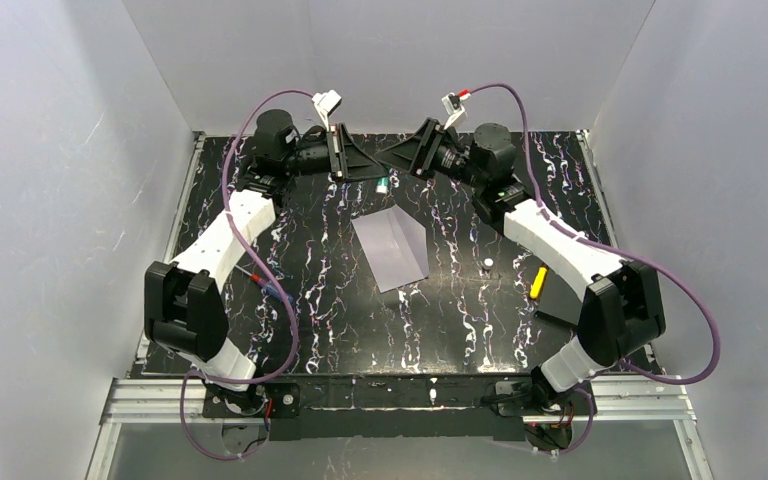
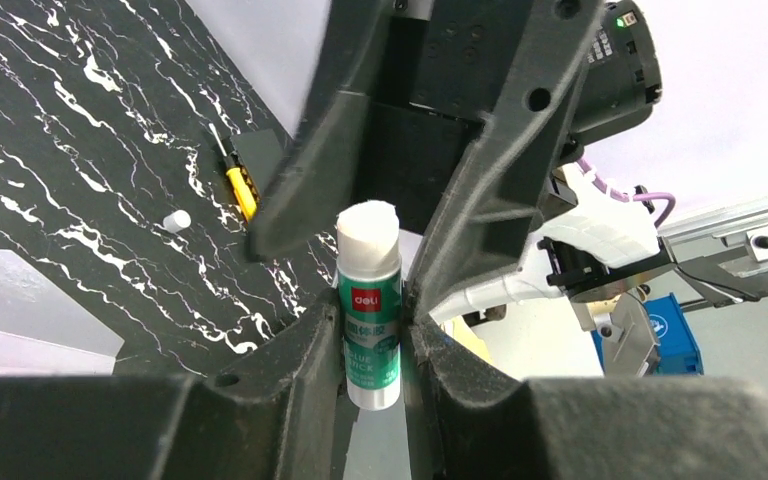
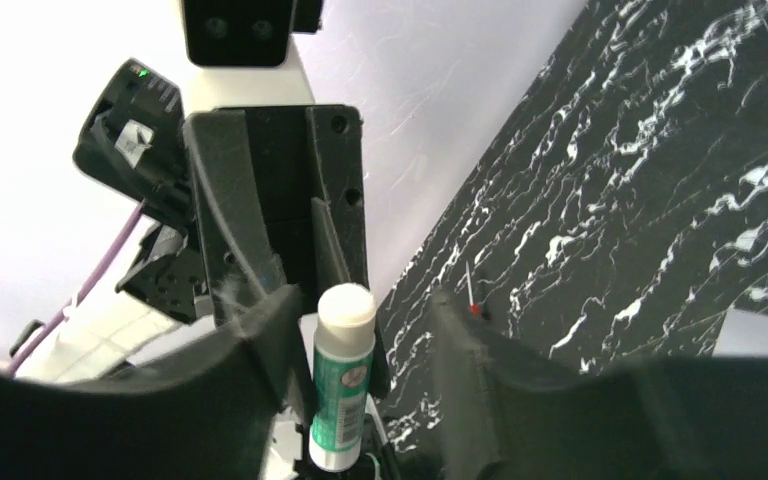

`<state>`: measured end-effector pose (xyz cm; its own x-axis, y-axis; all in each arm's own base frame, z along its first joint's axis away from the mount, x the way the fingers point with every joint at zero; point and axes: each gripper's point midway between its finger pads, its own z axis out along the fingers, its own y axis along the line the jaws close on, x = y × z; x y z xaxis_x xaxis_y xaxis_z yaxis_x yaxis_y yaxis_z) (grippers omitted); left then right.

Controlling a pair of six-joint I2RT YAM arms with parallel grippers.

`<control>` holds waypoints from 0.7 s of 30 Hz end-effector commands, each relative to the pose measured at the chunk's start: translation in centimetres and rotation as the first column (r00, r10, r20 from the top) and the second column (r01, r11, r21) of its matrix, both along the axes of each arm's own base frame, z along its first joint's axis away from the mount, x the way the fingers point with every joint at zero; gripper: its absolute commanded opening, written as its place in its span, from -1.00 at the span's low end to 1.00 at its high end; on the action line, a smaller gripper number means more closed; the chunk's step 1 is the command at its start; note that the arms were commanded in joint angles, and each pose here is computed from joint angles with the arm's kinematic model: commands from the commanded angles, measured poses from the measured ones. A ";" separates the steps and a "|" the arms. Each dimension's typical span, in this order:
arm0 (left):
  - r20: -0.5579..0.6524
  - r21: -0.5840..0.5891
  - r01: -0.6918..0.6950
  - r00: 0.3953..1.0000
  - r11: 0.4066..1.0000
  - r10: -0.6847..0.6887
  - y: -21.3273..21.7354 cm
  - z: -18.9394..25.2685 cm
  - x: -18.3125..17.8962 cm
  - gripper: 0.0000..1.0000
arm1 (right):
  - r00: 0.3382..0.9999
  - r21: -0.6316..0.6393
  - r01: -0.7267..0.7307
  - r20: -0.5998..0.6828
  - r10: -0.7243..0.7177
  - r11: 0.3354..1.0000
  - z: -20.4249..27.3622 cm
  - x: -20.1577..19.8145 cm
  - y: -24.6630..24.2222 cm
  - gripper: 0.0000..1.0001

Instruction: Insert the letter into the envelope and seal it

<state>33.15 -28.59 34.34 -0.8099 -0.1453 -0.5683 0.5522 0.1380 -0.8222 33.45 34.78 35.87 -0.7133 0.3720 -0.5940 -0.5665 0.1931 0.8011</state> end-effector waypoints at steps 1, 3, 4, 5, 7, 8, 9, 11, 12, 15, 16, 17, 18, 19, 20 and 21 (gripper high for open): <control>-0.001 -0.006 0.016 1.000 1.000 -0.016 -0.9 0.4 -0.5 -1.00 | 0.995 -0.030 0.024 0.096 -0.021 0.999 1.9 -1.5 0.8 0.40; -0.022 0.002 -0.020 1.000 1.000 0.020 -0.7 -0.4 0.1 -1.00 | 0.994 -0.040 0.064 0.094 -0.060 0.997 1.3 -1.2 0.3 0.62; -0.035 0.006 -0.040 0.999 0.999 0.040 -0.5 -0.8 0.4 -1.00 | 0.992 -0.034 0.073 0.103 -0.069 0.997 1.4 -1.4 0.0 0.65; -0.049 0.010 -0.062 0.997 0.998 0.063 -0.3 -1.2 0.7 -1.00 | 0.991 -0.036 0.086 0.110 -0.082 0.996 1.2 -1.4 -0.2 0.67; -0.086 0.017 -0.117 0.989 0.993 0.118 0.1 -1.9 1.5 -1.00 | 0.983 -0.043 0.123 0.144 -0.115 0.992 1.2 -1.7 -0.9 0.68; -0.094 0.018 -0.136 0.986 0.991 0.137 0.2 -2.0 1.8 -1.00 | 0.980 -0.064 0.142 0.152 -0.131 0.988 0.7 -1.7 -1.2 0.68; -0.098 0.019 -0.159 0.982 0.987 0.161 0.3 -2.0 2.1 -1.00 | 0.978 -0.089 0.149 0.157 -0.134 0.985 0.1 -1.9 -1.4 0.68; -0.093 0.021 -0.198 0.976 0.980 0.199 0.5 -1.9 2.5 -1.00 | 0.975 -0.126 0.163 0.174 -0.140 0.979 -0.4 -2.4 -1.5 0.67; -0.079 0.020 -0.205 0.975 0.979 0.206 0.5 -1.7 2.6 -1.00 | 0.972 -0.143 0.171 0.185 -0.143 0.975 -0.6 -2.8 -1.4 0.67; -0.023 0.021 -0.222 0.975 0.975 0.223 0.8 -1.2 2.6 -1.00 | 0.969 -0.200 0.180 0.206 -0.138 0.963 -1.5 -3.7 -1.1 0.67; -0.008 0.021 -0.230 0.973 0.973 0.231 0.9 -1.0 2.6 -1.00 | 0.969 -0.214 0.177 0.208 -0.133 0.961 -1.8 -4.0 -1.0 0.66; 0.004 0.020 -0.233 0.972 0.972 0.233 1.0 -0.8 2.6 -1.00 | 0.970 -0.226 0.174 0.206 -0.128 0.958 -2.1 -4.3 -0.8 0.66; 0.010 0.017 -0.236 0.972 0.971 0.236 1.0 -0.6 2.5 -1.00 | 0.971 -0.233 0.172 0.205 -0.124 0.957 -2.3 -4.6 -0.6 0.65; 0.012 0.016 -0.238 0.971 0.971 0.238 1.0 -0.5 2.5 -1.00 | 0.972 -0.241 0.169 0.201 -0.121 0.956 -2.6 -4.8 -0.4 0.63; 0.015 0.015 -0.239 0.971 0.971 0.239 1.0 -0.4 2.5 -1.00 | 0.973 -0.248 0.167 0.196 -0.120 0.954 -2.8 -4.9 -0.3 0.60; 0.016 0.013 -0.239 0.971 0.971 0.239 1.1 -0.2 2.4 -1.00 | 0.973 -0.250 0.168 0.195 -0.121 0.954 -2.9 -4.9 -0.1 0.53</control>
